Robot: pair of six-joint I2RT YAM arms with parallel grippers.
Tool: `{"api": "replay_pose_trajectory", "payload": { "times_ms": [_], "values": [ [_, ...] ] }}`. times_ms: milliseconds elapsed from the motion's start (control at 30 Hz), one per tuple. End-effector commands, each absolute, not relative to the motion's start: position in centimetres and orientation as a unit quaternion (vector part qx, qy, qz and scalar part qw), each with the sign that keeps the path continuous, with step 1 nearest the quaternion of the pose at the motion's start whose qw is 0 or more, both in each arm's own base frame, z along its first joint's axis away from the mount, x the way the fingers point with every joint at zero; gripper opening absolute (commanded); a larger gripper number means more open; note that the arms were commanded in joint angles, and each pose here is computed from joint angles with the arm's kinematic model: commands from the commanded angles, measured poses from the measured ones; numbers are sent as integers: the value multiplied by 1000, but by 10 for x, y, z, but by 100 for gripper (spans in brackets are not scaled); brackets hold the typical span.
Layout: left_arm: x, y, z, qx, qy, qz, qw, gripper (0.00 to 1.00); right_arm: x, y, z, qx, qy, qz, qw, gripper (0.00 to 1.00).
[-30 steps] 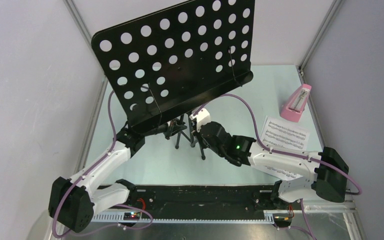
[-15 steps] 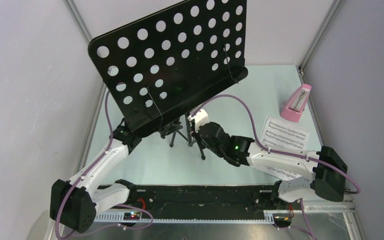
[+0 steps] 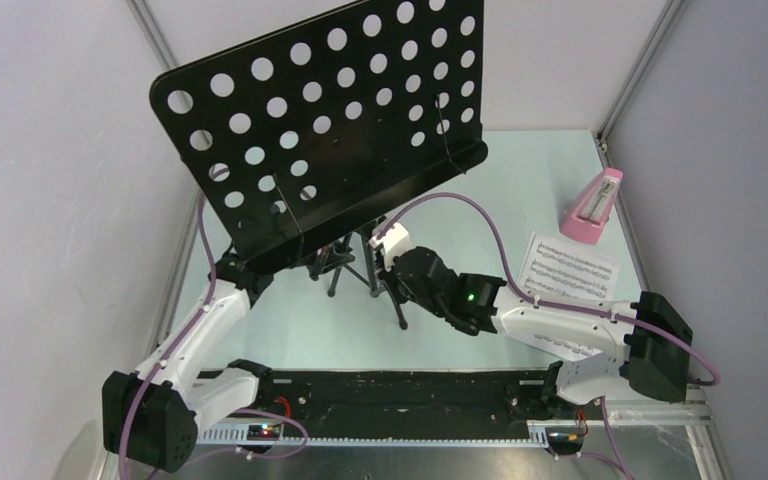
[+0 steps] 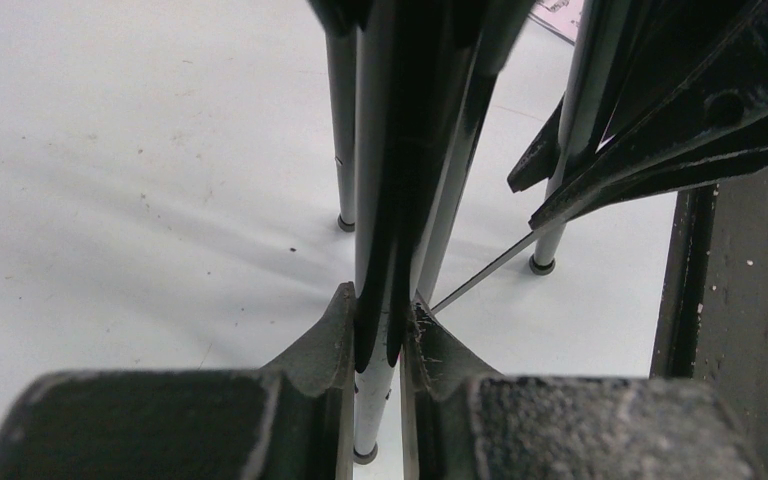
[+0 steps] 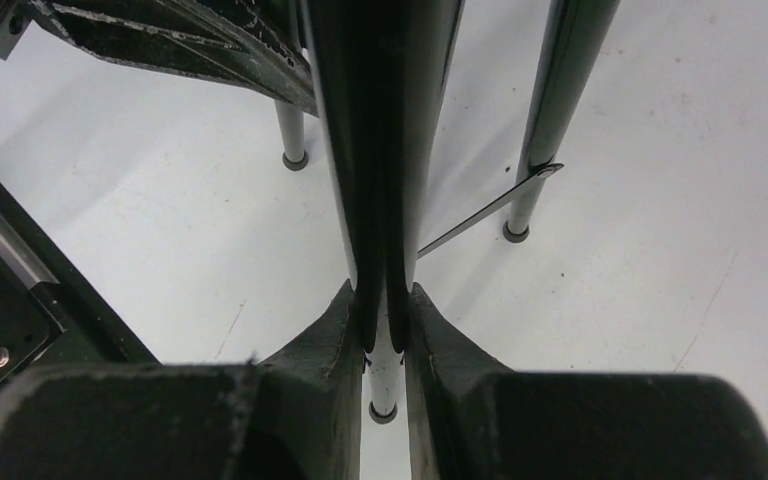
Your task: Set up the instrument practice props
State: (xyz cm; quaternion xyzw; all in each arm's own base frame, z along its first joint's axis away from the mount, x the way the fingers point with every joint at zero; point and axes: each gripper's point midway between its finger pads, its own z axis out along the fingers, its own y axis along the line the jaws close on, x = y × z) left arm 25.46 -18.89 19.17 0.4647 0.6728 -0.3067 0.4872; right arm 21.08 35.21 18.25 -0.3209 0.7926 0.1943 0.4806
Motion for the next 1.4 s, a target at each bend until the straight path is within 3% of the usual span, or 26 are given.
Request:
{"api": "replay_pose_trajectory", "payload": {
  "times_ms": [0, 800, 1367],
  "values": [
    [329, -104, 230, 374, 724, -112, 568, 0, 180, 273, 105, -378, 859, 57, 341, 0],
    [359, -56, 239, 376, 719, 28, 584, 0, 164, 271, 58, -400, 869, 39, 290, 0],
    [392, -50, 243, 368, 706, 34, 604, 0, 160, 277, 54, -399, 870, 44, 287, 0]
  ]
}}
